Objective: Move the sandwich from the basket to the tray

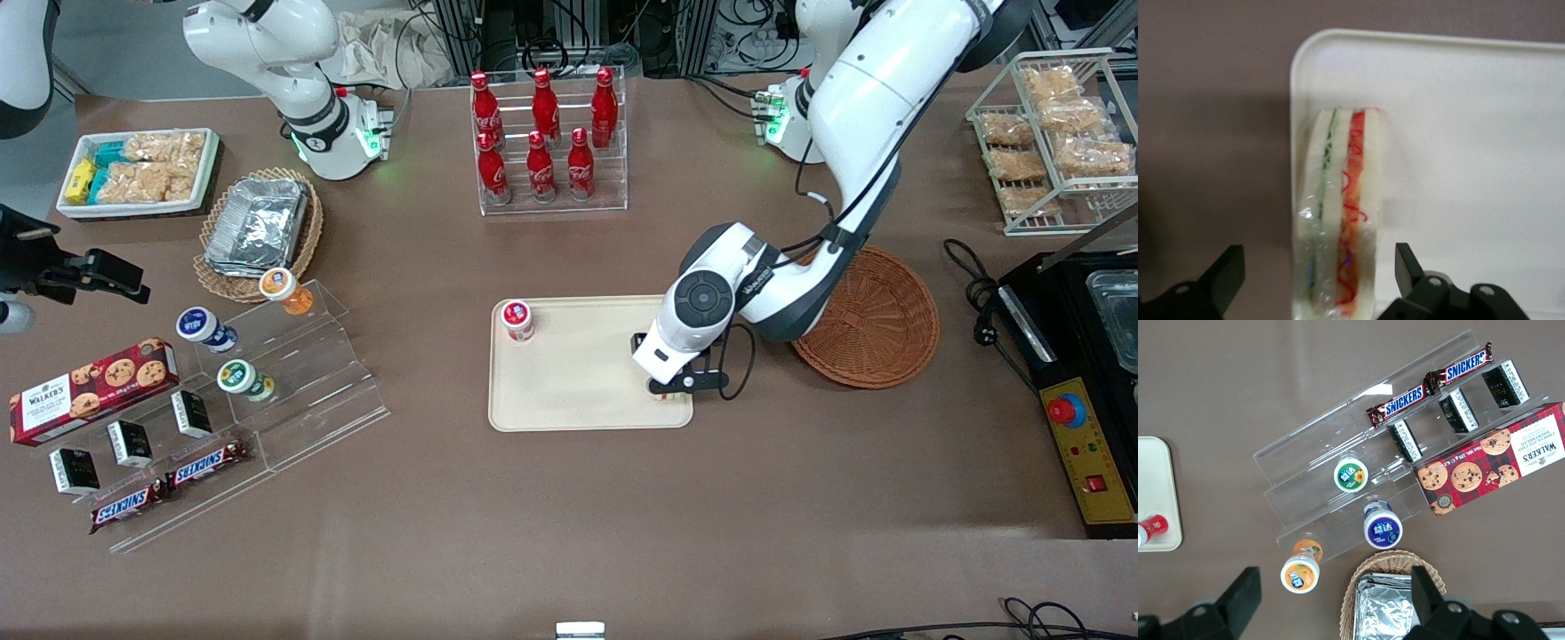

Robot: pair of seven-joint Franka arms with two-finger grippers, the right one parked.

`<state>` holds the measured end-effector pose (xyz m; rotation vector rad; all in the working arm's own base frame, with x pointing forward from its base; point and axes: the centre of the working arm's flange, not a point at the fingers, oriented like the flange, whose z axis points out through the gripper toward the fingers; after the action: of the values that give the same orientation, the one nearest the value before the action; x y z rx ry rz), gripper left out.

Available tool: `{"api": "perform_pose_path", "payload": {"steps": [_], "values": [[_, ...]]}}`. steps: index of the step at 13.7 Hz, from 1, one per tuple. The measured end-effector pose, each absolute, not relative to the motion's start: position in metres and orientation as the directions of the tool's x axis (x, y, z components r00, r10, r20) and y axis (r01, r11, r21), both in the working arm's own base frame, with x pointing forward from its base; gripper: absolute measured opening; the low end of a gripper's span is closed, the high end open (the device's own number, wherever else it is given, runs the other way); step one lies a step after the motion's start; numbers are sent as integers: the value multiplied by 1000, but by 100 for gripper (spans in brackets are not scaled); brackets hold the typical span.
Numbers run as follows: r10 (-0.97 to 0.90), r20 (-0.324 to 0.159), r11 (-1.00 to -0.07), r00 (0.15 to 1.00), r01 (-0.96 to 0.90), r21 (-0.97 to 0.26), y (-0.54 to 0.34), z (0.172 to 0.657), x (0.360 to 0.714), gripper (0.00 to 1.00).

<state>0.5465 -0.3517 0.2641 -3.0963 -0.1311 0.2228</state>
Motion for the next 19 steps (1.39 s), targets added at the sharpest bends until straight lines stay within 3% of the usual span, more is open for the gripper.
{"api": "perform_pose_path", "payload": {"steps": [4, 8, 16, 19], "values": [[151, -120, -988, 981, 145, -59, -323, 328, 556, 100], [119, -143, -991, 983, 110, -74, -284, 373, 560, 100], [-3, -137, -993, 991, -19, -115, -125, 462, 582, 100], [-11, -115, -997, 993, -20, -79, -75, 491, 582, 100]]}}
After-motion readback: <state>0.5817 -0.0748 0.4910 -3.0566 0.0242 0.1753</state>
